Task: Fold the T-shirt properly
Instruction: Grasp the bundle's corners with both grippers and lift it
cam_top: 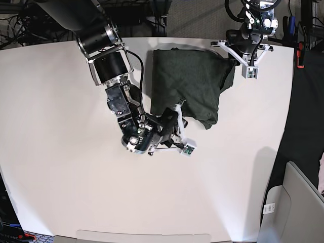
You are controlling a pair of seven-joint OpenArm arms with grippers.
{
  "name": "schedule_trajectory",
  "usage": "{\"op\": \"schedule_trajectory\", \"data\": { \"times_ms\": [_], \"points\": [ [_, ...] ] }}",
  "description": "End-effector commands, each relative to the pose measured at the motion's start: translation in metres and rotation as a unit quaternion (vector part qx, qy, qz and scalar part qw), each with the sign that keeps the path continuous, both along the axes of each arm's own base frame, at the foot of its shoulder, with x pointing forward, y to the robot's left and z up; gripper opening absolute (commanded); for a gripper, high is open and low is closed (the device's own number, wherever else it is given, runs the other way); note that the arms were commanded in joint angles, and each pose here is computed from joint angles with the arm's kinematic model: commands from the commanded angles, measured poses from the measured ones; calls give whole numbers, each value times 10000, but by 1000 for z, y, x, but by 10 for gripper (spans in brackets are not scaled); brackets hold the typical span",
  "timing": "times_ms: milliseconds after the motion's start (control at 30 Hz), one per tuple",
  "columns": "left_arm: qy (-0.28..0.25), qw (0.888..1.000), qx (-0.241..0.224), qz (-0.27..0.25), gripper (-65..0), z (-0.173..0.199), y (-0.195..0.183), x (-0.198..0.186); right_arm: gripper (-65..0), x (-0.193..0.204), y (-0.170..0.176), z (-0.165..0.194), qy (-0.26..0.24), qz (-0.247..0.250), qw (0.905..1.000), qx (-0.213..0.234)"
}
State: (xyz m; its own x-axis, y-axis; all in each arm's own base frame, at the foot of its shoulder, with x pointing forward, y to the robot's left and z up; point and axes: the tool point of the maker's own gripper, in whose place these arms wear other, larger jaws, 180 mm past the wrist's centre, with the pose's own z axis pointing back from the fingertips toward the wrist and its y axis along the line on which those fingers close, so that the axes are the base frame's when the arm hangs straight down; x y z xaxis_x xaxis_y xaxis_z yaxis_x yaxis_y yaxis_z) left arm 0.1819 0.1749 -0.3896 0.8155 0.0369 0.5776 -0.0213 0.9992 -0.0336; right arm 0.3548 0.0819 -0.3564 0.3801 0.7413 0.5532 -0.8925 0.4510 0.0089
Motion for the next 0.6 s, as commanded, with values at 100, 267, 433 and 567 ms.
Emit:
{"op": "schedule_trajectory", "data": {
  "times_ms": [100, 267, 433, 567],
  "points": [
    [-3, 9999, -154, -63, -610, -4, -13, -1, -545, 8, -1, 8, -211, -17, 9998, -31],
    [196, 9994, -242, -136, -610, -23, -21, 5, -545, -1, -7, -2, -75, -31, 9998, -161],
    [300, 9992, -241, -122, -610, -37, -20, 15, -545, -13, -27, -14, 55, -80, 9990, -447],
    [263, 9994, -208, -66, -611, -44, -15, 34, -546, -22, -45, -14, -97, -132, 9985, -513]
  ]
}}
